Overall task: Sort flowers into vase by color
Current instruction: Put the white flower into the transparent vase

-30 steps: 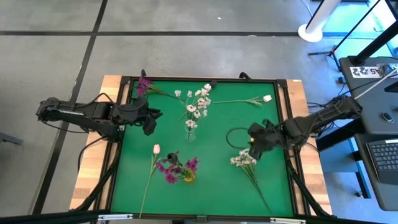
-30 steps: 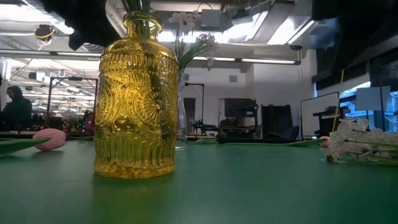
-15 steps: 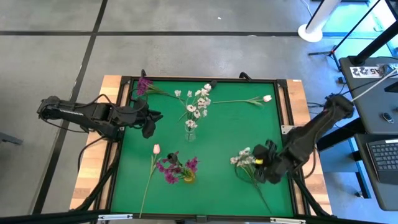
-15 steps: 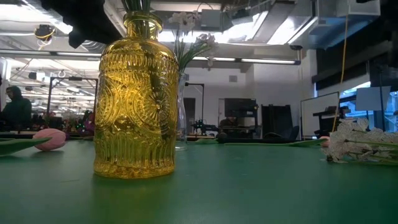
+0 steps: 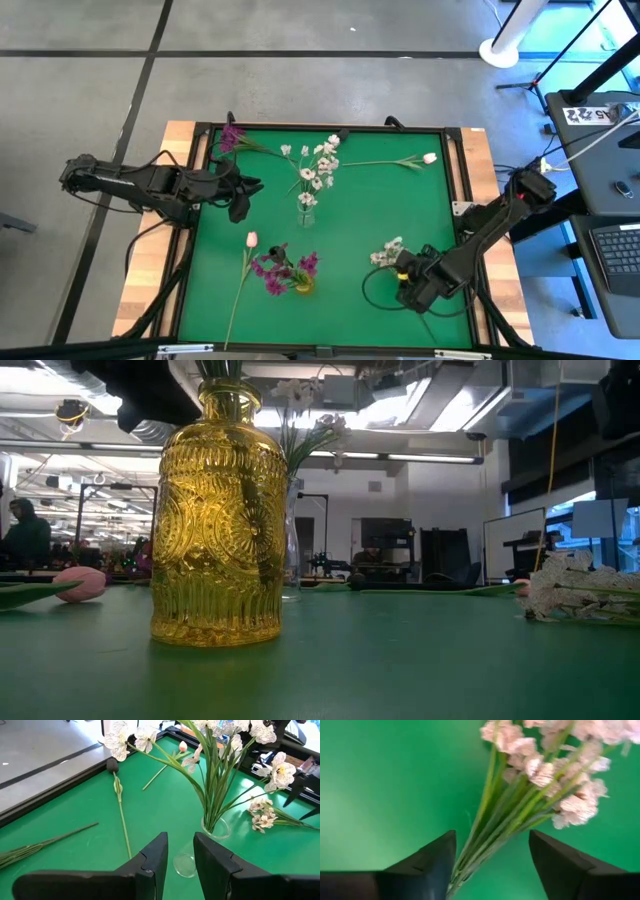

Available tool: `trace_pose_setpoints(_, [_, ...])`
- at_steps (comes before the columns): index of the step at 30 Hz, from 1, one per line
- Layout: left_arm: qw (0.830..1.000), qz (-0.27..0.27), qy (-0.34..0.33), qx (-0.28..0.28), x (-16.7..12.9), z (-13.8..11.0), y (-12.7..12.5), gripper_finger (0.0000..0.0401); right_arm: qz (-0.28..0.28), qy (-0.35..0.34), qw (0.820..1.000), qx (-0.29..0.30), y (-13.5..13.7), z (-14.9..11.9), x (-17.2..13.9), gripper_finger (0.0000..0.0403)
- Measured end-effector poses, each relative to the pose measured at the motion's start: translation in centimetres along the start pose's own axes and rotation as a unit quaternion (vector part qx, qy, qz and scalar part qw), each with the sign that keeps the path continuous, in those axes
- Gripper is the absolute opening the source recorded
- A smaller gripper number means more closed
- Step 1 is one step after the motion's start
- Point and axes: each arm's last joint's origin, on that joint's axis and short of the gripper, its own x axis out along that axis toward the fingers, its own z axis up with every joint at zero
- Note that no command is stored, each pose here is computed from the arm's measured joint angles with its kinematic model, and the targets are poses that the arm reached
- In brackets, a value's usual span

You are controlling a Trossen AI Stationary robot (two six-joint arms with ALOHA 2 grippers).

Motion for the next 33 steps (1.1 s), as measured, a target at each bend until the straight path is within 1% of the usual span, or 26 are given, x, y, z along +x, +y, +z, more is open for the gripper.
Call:
trace_pose_setpoints(4, [1.0,0.0,0.0,0.0,0.0,0.0,0.0,0.0089,-0.017,-0.009,0.999,0.03,-0.3,0.0,0.0,0.0293])
trace_pose_setpoints(7, [1.0,0.0,0.0,-0.001,0.0,0.0,0.0,0.0089,-0.03,-0.01,0.998,0.05,-0.7,-0.1,0.3,0.0307])
trace_pose_setpoints(10, [1.0,0.0,0.0,-0.001,0.0,0.0,0.0,0.0089,-0.041,-0.016,0.997,0.07,-1.6,-0.5,1.8,0.0308])
trace_pose_setpoints(13, [1.0,0.001,0.001,-0.001,0.1,0.0,-0.1,0.0089,-0.018,-0.001,0.997,0.081,-2.3,-1.1,3.8,0.03])
trace_pose_setpoints(16, [1.0,0.001,0.002,-0.001,0.1,0.0,-0.1,0.0089,-0.001,0.0,0.996,0.089,-2.9,-1.4,4.7,0.029])
trace_pose_setpoints(21, [1.0,0.0,0.001,-0.002,0.1,0.0,-0.1,0.0089,-0.004,-0.004,0.997,0.079,-2.8,-1.3,4.5,0.0268])
trace_pose_setpoints(25, [1.0,0.0,0.001,-0.003,0.1,0.0,-0.1,0.0089,0.003,-0.008,0.998,0.063,-2.7,-1.2,4.0,0.0239])
trace_pose_setpoints(29, [1.0,0.0,0.001,-0.004,0.1,0.0,-0.1,0.0089,0.025,-0.016,0.998,0.06,-2.5,-1.0,3.4,0.0195])
trace_pose_setpoints(33, [1.0,0.0,0.001,-0.005,0.2,0.0,-0.1,0.0089,0.031,-0.032,0.998,0.048,-2.6,-0.8,2.9,0.0138])
